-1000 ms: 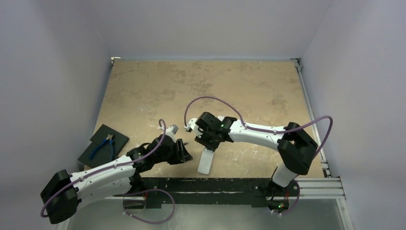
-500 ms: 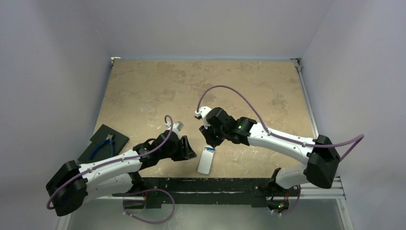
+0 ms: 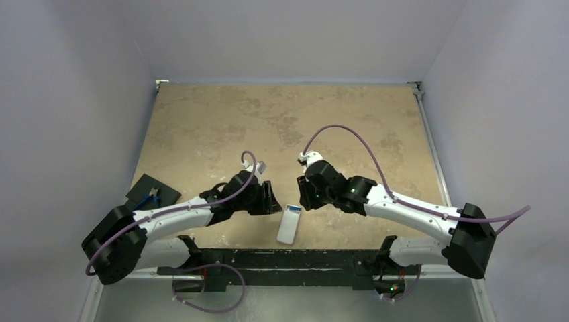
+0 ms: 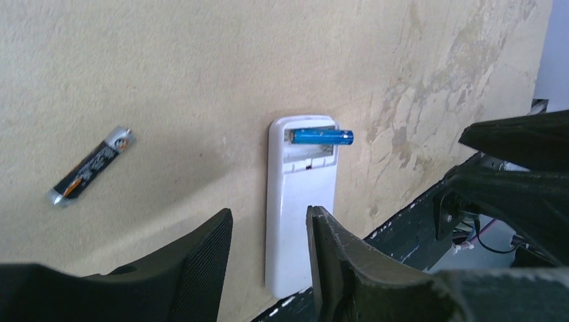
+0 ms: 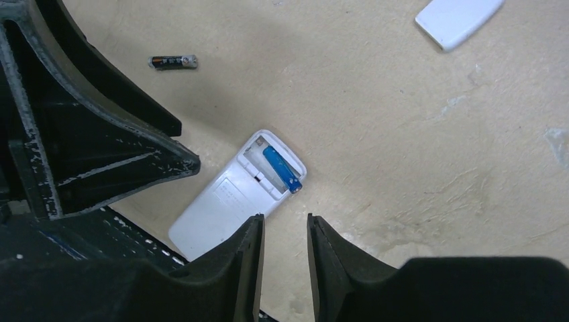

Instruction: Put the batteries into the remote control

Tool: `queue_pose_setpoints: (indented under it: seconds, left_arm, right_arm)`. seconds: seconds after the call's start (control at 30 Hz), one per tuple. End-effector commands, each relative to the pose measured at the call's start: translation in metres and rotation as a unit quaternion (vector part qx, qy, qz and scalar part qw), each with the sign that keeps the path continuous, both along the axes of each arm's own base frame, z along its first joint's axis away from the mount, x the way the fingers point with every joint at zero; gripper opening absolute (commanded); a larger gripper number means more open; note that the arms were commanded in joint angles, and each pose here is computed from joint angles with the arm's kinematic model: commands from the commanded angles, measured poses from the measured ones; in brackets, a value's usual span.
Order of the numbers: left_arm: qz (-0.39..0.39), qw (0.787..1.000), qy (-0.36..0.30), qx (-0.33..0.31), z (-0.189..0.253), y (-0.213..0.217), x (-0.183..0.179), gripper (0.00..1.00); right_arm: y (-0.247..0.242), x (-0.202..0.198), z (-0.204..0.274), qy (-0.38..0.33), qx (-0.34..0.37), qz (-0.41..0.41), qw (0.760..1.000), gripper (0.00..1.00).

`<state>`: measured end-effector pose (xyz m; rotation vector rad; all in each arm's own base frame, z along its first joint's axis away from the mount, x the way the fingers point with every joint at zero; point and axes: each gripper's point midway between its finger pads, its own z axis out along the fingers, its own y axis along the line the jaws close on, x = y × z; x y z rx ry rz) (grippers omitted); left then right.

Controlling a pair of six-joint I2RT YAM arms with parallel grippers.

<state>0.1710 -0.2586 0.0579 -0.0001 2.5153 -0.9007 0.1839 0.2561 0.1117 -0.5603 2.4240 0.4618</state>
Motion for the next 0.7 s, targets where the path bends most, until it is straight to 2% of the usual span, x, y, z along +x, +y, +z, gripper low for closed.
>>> queue_pose_setpoints:
  seconds: [0.0, 0.3, 0.67]
  left_arm:
    - [-0.024, 0.998, -0.044, -0.033, 0.026, -0.024, 0.023, 0.44]
    - [-0.036, 0.998, -0.04, -0.022, 0.016, -0.035, 0.04, 0.42]
    - [-0.053, 0.998, -0.02, -0.024, -0.006, -0.04, 0.038, 0.4]
  right_arm:
    - [0.003, 0.007, 0.005, -0.001, 0.053, -0.068, 0.996, 0.37]
    - [0.002, 0.002, -0.014, 0.032, 0.063, -0.102, 0.992, 0.36]
    - [-0.001, 0.006, -0.03, 0.05, 0.074, -0.154, 0.984, 0.35]
